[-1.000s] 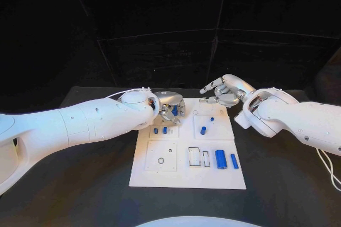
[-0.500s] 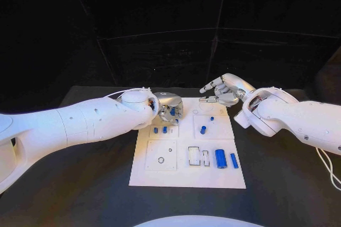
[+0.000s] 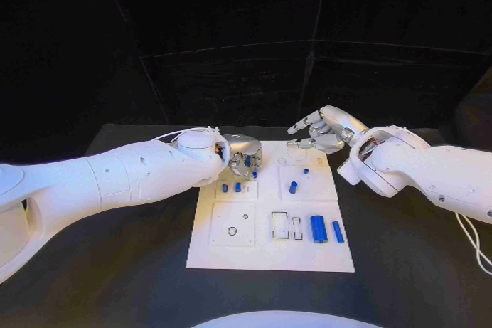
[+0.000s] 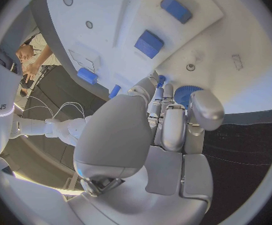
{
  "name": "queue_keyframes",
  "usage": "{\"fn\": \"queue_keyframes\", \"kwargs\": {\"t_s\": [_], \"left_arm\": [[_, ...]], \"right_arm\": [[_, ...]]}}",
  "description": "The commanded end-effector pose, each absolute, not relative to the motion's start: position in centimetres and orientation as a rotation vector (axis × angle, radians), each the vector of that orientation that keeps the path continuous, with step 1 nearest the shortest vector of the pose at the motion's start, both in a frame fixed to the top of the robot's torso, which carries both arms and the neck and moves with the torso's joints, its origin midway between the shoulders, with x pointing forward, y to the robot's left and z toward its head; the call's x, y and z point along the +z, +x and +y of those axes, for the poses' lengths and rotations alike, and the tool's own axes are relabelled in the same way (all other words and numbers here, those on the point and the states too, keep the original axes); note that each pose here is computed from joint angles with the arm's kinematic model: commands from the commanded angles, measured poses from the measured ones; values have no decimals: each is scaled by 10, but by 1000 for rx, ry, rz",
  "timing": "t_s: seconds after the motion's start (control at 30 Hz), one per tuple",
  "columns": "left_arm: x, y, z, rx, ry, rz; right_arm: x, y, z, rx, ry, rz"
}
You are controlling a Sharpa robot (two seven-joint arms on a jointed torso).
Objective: Assemble the parts on the task board
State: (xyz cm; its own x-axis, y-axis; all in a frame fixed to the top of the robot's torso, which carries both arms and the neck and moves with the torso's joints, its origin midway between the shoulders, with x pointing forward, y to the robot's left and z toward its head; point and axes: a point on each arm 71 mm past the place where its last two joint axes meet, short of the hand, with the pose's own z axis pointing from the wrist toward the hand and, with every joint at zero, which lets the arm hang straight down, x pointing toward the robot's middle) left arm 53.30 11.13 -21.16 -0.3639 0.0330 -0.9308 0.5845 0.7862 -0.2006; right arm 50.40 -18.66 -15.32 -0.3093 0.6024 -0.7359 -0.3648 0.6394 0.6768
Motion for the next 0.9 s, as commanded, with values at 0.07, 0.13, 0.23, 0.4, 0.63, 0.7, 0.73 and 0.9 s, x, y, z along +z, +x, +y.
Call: {"fn": "queue_keyframes", "kwargs": {"t_s": [0.07, 0.13, 0.23, 0.4, 0.63, 0.7, 0.73, 0.9], "left_arm": [[-214, 535, 111, -599, 480, 1886], [-215, 536, 110, -599, 482, 1890], [-216, 536, 109, -599, 485, 1896], [-217, 536, 108, -600, 490, 1903], [-217, 536, 108, -606, 489, 1898], [-217, 536, 108, -609, 487, 1891], [-217, 536, 108, -610, 486, 1887], [-214, 536, 109, -627, 461, 1848]], "right_arm": [[-151, 504, -185, 980, 197, 1610], [-151, 504, -184, 981, 196, 1610], [-151, 504, -184, 981, 196, 1611], [-151, 504, -184, 982, 196, 1611], [-151, 504, -184, 983, 195, 1611], [-151, 504, -183, 983, 195, 1611], [-151, 504, -183, 983, 195, 1611], [-151, 504, -184, 983, 195, 1610]]}}
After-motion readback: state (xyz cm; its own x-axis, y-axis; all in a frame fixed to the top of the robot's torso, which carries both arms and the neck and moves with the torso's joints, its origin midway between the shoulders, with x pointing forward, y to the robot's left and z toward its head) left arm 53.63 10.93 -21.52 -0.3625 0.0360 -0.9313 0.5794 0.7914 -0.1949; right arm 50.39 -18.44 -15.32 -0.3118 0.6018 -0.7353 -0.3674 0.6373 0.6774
